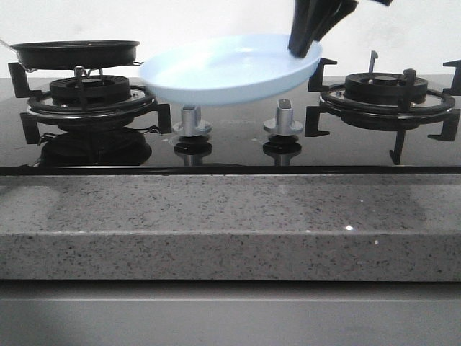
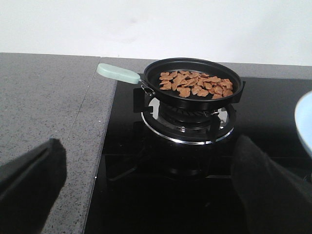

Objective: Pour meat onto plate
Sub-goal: 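Lift the light blue plate with the right gripper and tilt it toward the pan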

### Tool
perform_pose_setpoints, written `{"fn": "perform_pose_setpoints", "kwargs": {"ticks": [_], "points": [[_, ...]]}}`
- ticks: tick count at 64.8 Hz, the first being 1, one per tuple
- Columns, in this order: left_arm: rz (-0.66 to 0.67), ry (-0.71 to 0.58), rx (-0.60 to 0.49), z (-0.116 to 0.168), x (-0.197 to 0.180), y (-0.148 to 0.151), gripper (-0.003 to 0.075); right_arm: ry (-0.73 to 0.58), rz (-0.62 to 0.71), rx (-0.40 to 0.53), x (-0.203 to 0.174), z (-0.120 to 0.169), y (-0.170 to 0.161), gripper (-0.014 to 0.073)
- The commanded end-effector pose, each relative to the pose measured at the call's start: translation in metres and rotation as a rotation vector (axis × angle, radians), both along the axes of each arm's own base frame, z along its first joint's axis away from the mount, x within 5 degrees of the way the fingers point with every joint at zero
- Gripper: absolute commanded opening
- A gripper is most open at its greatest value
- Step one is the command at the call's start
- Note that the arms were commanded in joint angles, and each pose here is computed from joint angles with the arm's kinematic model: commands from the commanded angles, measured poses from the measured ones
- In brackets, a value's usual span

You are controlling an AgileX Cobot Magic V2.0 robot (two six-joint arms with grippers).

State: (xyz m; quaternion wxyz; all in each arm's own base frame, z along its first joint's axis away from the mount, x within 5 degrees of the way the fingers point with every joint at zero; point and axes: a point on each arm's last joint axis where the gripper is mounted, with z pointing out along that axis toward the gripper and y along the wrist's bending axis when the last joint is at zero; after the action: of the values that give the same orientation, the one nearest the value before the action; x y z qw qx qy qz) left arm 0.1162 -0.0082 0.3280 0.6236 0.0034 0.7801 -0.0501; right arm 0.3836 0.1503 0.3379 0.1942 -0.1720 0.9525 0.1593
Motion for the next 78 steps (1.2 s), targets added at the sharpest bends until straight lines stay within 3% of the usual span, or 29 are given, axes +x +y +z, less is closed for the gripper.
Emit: {"fn": "perform_pose_setpoints", "kwargs": {"ticks": [1,15,36,44,54,72,78], "points": [[0.009,-0.119,-0.009,0.020,0.001,0.001,0.0671,-0.134,0.000,0.080,-0.025,0.031,0.001,-0.0069],[0.009,-0.119,-0.009,0.020,0.001,0.001,0.0671,-0.192,-0.051,0.107,-0.051,0.018,-0.009,-0.0069],[0.013,-0.139,-0.017,0.022,0.001,0.001,0.0671,-0.178,-0.051,0.101,-0.054,0.014,-0.010,-0.0069],[0.008,-0.132,-0.125,0.022,0.002,-0.001,0.0671,-0.178,-0.051,0.101,-0.054,0.014,-0.010,-0.0069],[-0.010,-0.026,-0.387,0.025,0.020,-0.008,0.0671,-0.178,-0.051,0.101,-0.054,0.014,-0.010,-0.0069],[0.034,0.274,-0.713,0.030,0.107,-0.002,0.0671,-0.177,-0.051,0.101,-0.055,0.014,-0.010,-0.0069],[0.044,0.344,-0.772,0.030,0.133,0.009,0.0671,-0.177,-0.051,0.101,-0.055,0.014,-0.010,-0.0069]]}}
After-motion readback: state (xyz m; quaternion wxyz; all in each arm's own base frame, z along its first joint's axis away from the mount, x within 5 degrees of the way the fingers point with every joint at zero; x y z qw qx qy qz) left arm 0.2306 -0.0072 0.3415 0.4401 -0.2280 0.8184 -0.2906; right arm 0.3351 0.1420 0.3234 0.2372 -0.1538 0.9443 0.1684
